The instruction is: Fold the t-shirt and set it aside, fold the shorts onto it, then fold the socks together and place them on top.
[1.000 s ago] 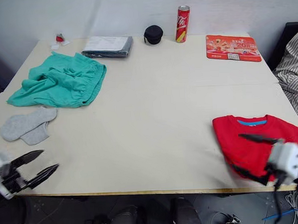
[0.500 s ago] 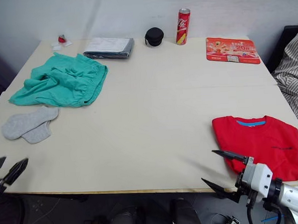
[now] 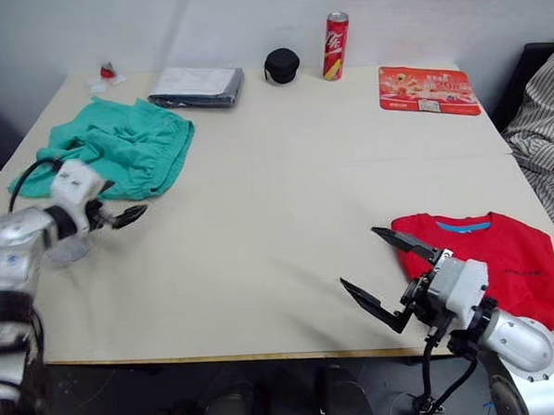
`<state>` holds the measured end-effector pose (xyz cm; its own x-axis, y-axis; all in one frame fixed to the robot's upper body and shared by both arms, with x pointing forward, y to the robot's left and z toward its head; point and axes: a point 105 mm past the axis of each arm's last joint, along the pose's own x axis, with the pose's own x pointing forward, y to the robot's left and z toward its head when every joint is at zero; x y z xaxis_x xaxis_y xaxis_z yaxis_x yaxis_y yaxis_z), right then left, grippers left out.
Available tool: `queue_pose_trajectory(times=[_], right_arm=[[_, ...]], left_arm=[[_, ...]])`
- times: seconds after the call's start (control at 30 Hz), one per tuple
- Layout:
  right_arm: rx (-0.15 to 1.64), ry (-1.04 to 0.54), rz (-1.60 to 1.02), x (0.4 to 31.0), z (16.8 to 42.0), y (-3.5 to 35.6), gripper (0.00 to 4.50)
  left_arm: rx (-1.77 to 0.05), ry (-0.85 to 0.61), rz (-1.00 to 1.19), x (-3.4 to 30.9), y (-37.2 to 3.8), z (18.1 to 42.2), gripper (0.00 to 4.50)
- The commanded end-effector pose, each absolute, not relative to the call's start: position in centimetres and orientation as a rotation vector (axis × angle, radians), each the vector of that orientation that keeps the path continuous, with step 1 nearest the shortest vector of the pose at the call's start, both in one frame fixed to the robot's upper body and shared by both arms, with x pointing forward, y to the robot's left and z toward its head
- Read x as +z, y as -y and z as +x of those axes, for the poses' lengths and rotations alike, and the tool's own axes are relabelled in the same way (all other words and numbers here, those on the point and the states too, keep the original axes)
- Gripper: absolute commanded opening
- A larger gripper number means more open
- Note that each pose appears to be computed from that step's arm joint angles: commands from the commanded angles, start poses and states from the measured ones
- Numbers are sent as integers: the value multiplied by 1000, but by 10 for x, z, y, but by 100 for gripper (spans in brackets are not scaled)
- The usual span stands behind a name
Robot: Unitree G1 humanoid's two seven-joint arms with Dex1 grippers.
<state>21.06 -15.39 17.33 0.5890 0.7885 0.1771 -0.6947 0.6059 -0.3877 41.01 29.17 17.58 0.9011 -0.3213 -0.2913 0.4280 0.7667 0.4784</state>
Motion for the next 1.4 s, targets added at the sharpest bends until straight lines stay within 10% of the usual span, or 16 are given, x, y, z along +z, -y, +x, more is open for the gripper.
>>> queue_pose_trajectory(times=[0.03, 0.27, 0.5, 0.7, 0.93, 1.13, 1.4], right_arm=[[840, 390, -293, 175, 211, 153, 450], [750, 424, -312, 180, 214, 158, 450], [712, 429, -316, 182, 217, 162, 450], [720, 409, -320, 179, 219, 162, 450], [755, 365, -323, 171, 218, 160, 450], [770, 320, -341, 167, 214, 164, 450], [661, 278, -331, 169, 205, 186, 450]], left_arm=[[-338, -262, 629, 169, -300, 425, 438], [-295, -428, 583, 153, -306, 429, 248], [-311, -221, 469, 185, -295, 437, 14], [-451, 66, 444, 240, -259, 441, 4], [-1010, 319, 496, 282, -157, 417, 4], [-1543, 158, 503, 227, -90, 369, 4], [-1647, 78, 302, 147, -26, 306, 4]])
